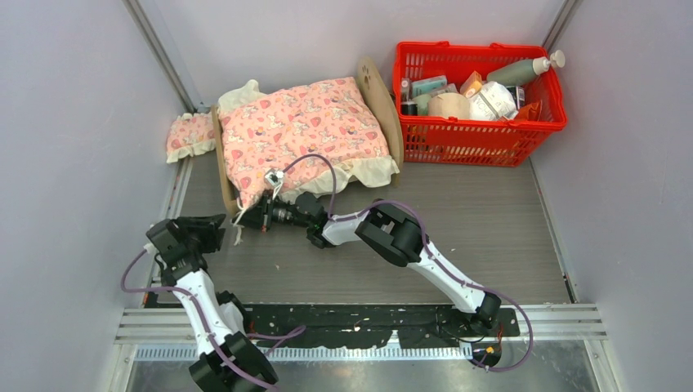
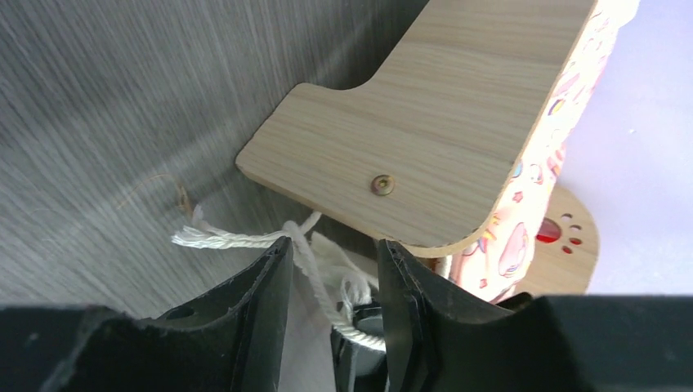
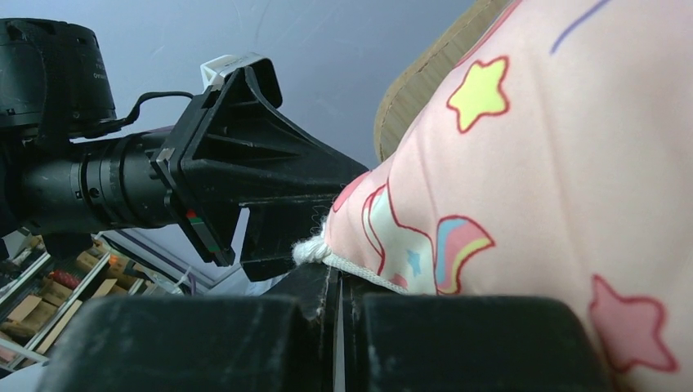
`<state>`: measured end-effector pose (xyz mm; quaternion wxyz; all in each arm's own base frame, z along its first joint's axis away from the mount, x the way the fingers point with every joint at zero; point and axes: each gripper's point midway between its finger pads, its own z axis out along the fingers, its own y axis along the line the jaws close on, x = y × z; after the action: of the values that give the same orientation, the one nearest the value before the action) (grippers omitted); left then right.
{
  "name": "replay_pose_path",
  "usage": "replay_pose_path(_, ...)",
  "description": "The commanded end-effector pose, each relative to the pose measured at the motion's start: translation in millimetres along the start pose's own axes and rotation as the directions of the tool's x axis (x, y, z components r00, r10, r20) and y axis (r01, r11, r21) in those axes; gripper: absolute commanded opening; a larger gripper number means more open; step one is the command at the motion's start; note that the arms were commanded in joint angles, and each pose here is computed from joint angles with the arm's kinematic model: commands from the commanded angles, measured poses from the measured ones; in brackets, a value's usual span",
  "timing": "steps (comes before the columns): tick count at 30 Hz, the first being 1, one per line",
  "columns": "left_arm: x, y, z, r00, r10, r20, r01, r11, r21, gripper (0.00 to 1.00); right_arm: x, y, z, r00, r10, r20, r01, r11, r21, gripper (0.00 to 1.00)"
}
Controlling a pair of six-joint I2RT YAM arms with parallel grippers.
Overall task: Set up the pet bed
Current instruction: Tie the ropes to the bed frame.
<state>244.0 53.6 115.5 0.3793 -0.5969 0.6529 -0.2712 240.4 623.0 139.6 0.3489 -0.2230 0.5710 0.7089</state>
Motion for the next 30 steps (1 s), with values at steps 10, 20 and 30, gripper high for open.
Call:
replay_pose_path(10,6,-17,10,0.973,-0.203,-0.108,0.215,0.971,0.108,0.44,-19,18,8,0.997,-0.062,0.044,0.065,0.995,-0.073,0.05)
replay_pose_path(20,6,-20,11,0.971,-0.209,-0.120,0.223,0.967,0.123,0.39,-18,24,6,0.997,-0.063,0.049,0.068,0.992,-0.105,0.05)
replay_pose_path(30,-15,-25,-10,0.999,-0.028,-0.025,0.030,0.999,0.045,0.37,-16,27,3,0.996,-0.081,0.046,0.086,0.989,-0.124,0.05)
